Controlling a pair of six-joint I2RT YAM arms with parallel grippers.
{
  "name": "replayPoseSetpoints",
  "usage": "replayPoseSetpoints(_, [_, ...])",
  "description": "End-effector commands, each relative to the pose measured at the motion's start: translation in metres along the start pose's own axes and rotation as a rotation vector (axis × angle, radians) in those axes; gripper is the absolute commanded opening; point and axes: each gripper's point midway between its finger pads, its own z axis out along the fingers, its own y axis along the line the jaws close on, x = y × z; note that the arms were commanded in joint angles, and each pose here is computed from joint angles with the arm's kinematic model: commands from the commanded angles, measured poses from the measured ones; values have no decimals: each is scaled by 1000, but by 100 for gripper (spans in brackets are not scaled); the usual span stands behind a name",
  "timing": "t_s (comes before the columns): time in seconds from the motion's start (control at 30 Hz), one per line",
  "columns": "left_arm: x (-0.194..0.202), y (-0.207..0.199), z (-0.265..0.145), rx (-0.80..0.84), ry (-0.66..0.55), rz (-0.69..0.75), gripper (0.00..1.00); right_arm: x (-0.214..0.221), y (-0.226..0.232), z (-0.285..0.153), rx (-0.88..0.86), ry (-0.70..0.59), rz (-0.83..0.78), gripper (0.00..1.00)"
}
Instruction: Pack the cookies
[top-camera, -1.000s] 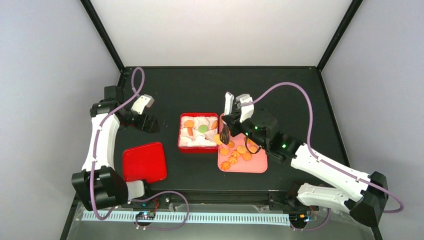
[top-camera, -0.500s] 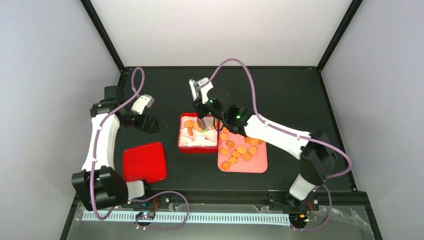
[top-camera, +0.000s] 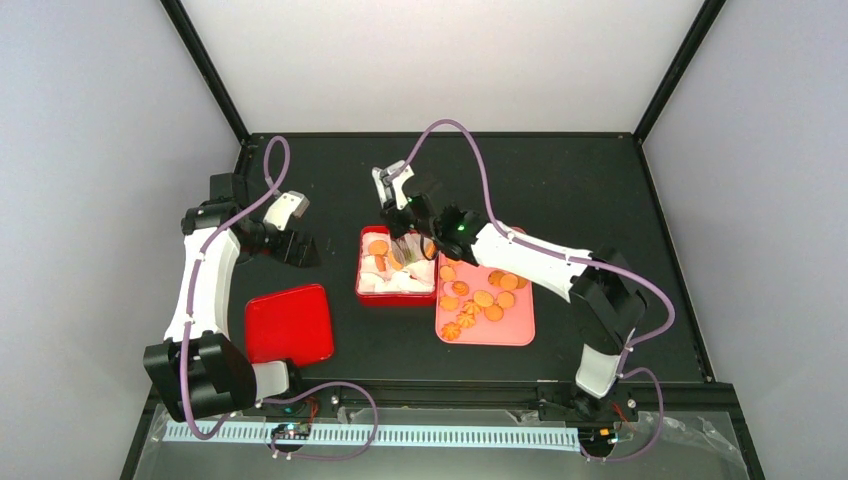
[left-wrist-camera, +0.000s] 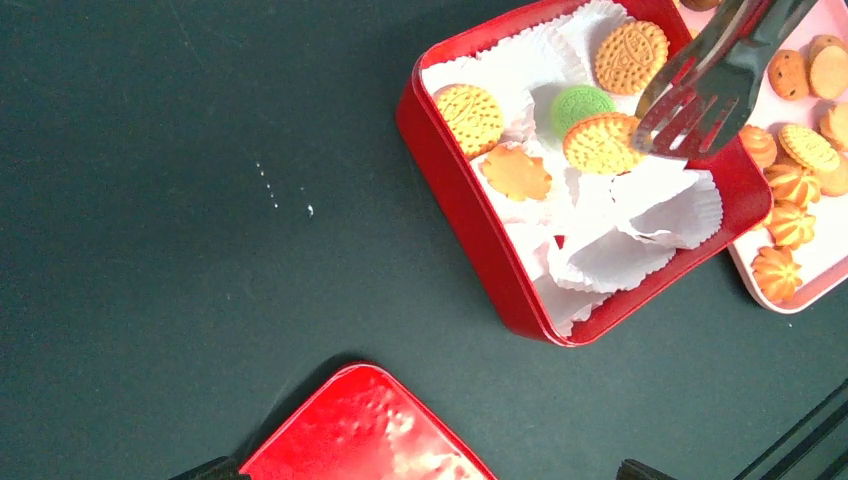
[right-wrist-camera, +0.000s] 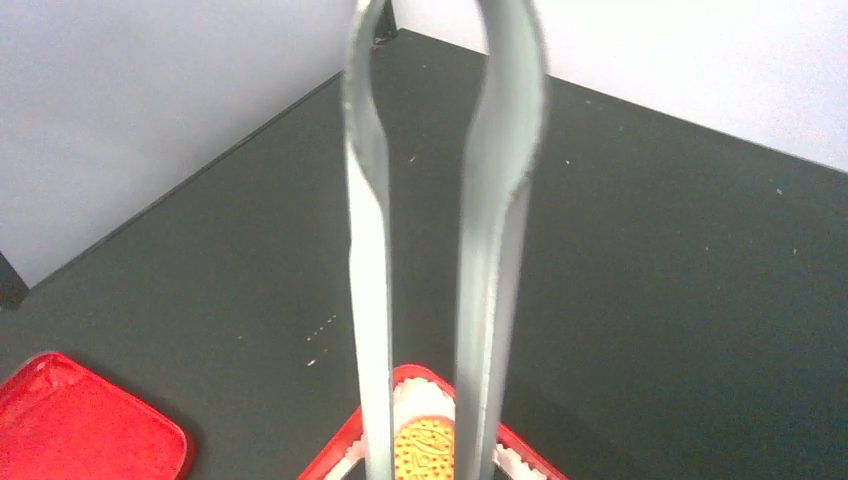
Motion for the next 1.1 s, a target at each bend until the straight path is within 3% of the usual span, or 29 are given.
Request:
replayPoseSetpoints(0.0, [-2, 1, -2, -1, -7, -5, 99, -19, 3, -3, -18, -52, 13, 29])
replayPoseSetpoints(0.23, [-2, 0, -3, -3, -11, -1, 99, -39, -9, -24, 10, -103, 24, 31])
replayPoseSetpoints(0.43, [-2, 1, -2, -2, -10, -3, 99, -55, -33, -73, 71, -179, 34, 31])
replayPoseSetpoints(0.73, [-6, 1, -4, -1, -19, -1, 99, 14, -97, -111, 202, -112, 109, 36])
replayPoseSetpoints(1.07, [-6, -1, -7, -7, -20, 0, 99, 59, -98, -95, 160, -53, 167, 38])
